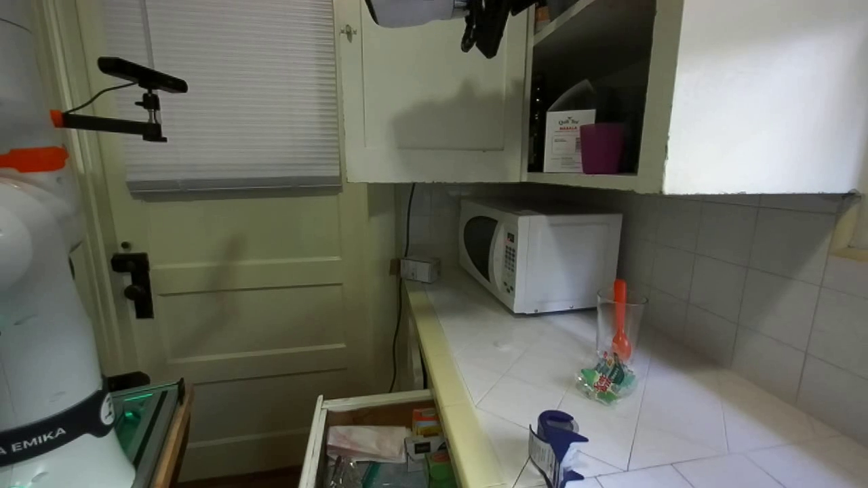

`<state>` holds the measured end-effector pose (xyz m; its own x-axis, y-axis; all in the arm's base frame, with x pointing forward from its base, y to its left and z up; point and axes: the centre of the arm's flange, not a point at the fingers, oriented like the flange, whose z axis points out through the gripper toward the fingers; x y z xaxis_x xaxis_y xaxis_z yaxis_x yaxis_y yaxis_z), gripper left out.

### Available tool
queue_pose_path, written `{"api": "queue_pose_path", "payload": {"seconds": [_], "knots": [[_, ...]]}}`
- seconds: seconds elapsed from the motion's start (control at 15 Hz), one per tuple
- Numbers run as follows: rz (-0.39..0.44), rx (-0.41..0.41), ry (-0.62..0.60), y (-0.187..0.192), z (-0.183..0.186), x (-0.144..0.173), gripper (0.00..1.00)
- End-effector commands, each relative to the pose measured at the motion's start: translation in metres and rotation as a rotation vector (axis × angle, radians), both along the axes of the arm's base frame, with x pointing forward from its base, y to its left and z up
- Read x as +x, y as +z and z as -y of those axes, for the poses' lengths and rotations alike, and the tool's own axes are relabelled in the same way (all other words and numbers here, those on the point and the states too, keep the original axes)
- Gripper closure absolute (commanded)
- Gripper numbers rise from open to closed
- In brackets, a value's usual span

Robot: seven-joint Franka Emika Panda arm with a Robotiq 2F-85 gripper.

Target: Put the masking tape inside the middle shelf of the cabinet on the right

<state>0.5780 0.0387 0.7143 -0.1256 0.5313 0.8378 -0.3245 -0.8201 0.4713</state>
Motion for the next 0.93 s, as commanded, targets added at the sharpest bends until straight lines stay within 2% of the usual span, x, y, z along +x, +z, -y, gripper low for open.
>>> {"api": "queue_pose_path", "payload": {"seconds": [0.0,0.4,0.8,0.87], "knots": [[0.014,-0.010,0.091,0.020,0.019,0.000,0.95],[-0.021,0.051,0.183,0.027,0.022,0.010,0.95],[-0.003,0.132,0.197,0.024,0.029,0.020,0.95],[-0.008,0.102,0.161,0.032,0.005,0.019,0.80]]}}
